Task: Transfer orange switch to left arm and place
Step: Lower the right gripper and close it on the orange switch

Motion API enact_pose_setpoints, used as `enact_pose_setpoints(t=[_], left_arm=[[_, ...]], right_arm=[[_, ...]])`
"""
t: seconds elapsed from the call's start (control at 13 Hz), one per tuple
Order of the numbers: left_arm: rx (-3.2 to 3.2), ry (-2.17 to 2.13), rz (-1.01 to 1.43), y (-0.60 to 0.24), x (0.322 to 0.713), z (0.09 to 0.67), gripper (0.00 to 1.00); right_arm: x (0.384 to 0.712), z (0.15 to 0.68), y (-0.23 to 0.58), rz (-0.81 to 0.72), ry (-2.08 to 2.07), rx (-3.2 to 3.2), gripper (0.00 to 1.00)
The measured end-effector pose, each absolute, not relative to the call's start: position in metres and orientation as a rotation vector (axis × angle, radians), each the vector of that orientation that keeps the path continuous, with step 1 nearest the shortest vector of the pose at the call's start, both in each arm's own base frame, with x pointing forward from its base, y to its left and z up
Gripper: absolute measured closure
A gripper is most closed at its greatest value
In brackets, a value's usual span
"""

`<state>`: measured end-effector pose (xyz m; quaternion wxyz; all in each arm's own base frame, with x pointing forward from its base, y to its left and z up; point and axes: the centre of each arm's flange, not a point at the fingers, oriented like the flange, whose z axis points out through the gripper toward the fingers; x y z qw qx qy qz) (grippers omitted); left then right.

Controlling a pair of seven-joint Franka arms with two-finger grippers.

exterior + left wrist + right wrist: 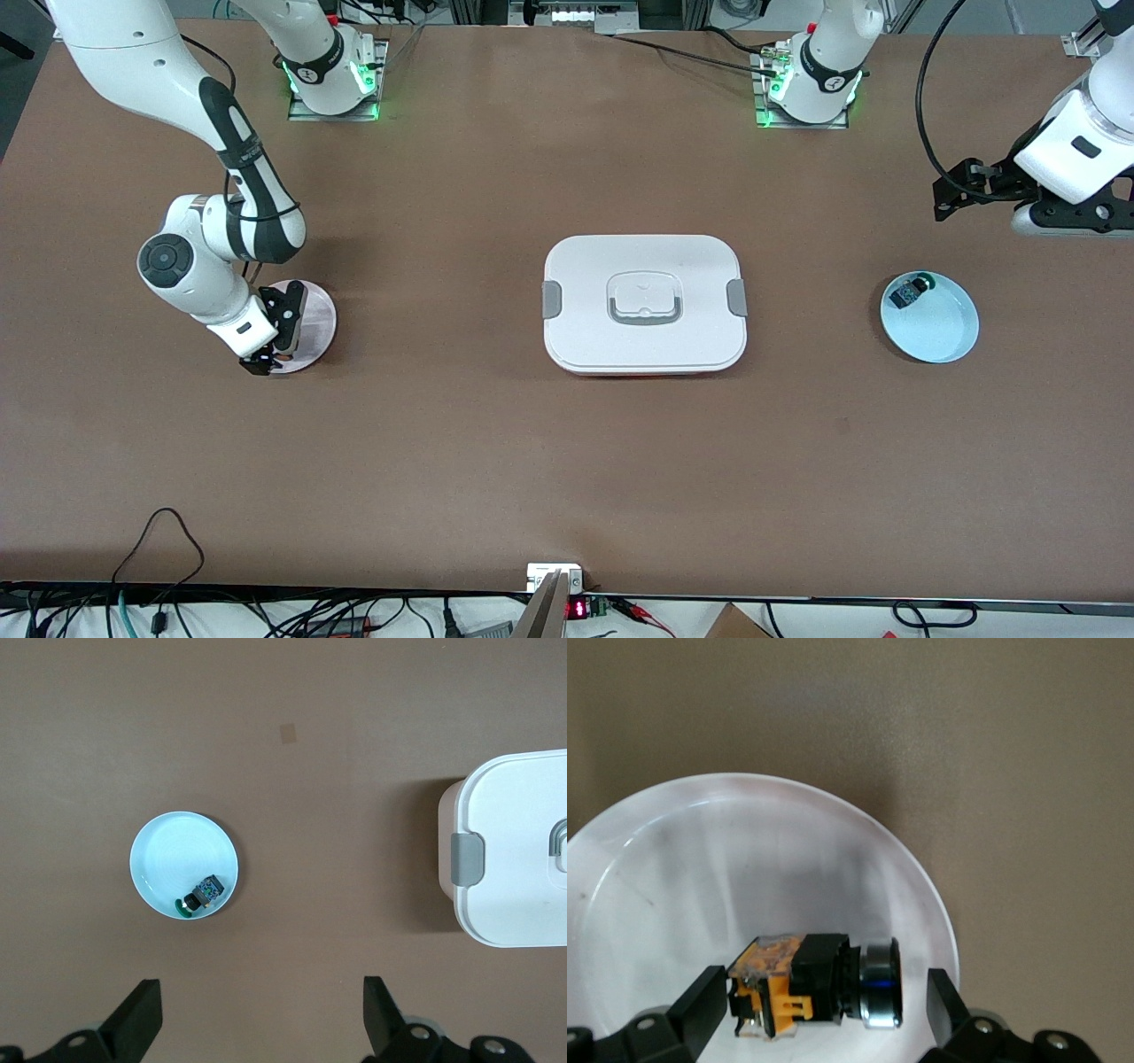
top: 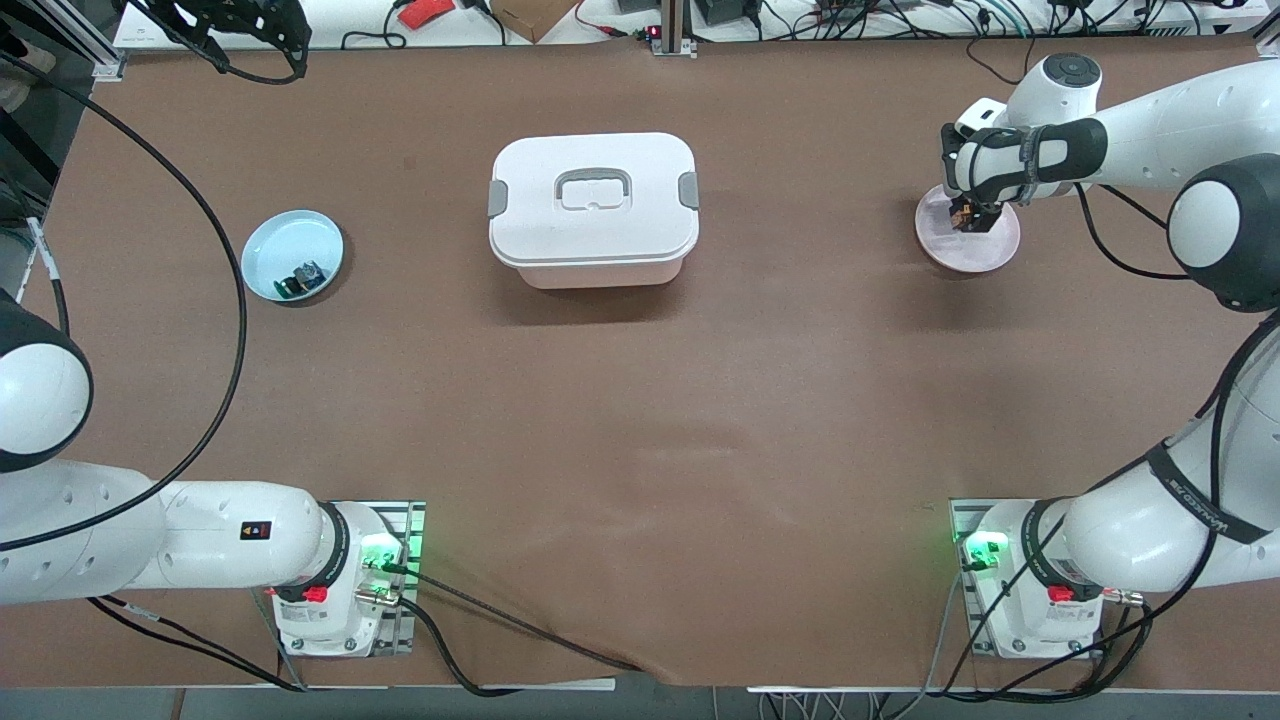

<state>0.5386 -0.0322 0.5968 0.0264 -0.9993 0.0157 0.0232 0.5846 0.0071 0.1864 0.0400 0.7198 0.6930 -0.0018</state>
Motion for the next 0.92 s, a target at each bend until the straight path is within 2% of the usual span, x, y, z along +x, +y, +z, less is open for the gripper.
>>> enact_pose_setpoints(t=[0.38, 0.46, 0.62, 0.92], left_arm=[[-3.088, 0.049, 0.072, -0.0325, 0.5386, 0.5968, 0.0], [-3.088, 0.049, 0.072, -0.0325, 0.5386, 0.5968, 0.0], [-3.087, 0.049, 0.075, -0.0325, 0.5383, 0.5967, 0.0], [-3.085, 0.048, 0.107, -0.0322, 0.536, 0.595, 0.0]], right_arm=[[0.5846, 0.1861, 0.0082, 0.002, 2.119, 2.215, 0.02], [0.5847, 0.1861, 0.0083, 0.002, 2.119, 2.215, 0.06], [0.5848, 0.1862, 0.0082, 0.003, 2.118, 2.215, 0.26], [0.585, 0.1865, 0.0084, 0.006, 2.12, 2.211, 0.27]])
